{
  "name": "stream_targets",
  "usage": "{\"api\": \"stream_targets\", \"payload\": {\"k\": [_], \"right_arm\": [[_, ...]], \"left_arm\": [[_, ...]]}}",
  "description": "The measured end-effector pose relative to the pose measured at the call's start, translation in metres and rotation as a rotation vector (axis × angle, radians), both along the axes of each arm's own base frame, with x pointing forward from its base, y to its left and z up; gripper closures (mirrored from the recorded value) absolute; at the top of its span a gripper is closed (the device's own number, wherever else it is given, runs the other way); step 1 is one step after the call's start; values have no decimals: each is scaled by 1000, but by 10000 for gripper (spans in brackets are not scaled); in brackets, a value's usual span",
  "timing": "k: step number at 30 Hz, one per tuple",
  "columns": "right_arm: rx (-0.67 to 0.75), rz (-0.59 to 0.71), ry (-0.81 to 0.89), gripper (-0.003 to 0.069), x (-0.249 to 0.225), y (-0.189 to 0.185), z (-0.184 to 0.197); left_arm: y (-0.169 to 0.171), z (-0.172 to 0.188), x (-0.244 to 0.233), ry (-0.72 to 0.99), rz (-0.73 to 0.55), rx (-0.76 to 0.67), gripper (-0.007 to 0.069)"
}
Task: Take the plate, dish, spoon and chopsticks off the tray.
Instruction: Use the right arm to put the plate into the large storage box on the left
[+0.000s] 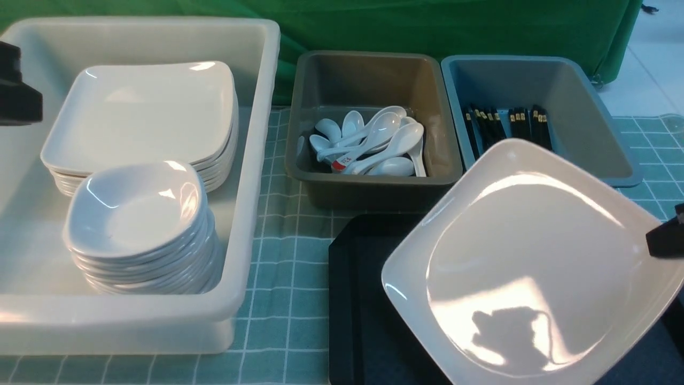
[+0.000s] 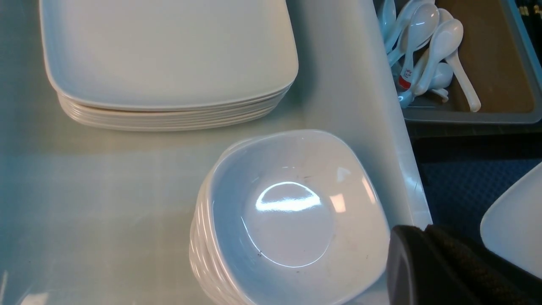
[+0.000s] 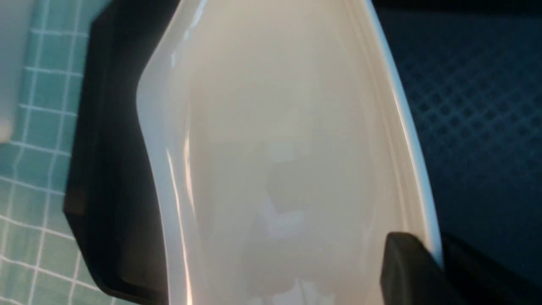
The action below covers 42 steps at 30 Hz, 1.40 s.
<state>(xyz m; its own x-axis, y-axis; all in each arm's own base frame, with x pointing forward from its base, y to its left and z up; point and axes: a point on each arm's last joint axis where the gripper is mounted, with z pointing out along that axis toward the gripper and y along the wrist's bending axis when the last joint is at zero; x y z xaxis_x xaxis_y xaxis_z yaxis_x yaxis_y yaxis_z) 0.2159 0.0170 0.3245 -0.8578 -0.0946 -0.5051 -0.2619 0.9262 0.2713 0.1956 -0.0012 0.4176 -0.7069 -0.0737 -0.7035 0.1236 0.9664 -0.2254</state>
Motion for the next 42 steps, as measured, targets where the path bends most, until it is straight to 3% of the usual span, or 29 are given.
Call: {"api": "stream_targets", "payload": {"k": [14, 24, 30, 42], "right_arm": [[207, 35, -184, 601, 10, 15, 50], [440, 52, -290, 601, 63, 43, 72], [480, 107, -332, 601, 104, 103, 70], [647, 27, -345, 601, 182, 234, 40]], "left_arm": [[-1, 0, 0, -1, -2, -9, 617], [-2, 1, 0, -2, -2, -25, 617], [-6, 3, 0, -10, -1, -90, 617], [-7, 14, -15, -77, 10, -69, 617]]}}
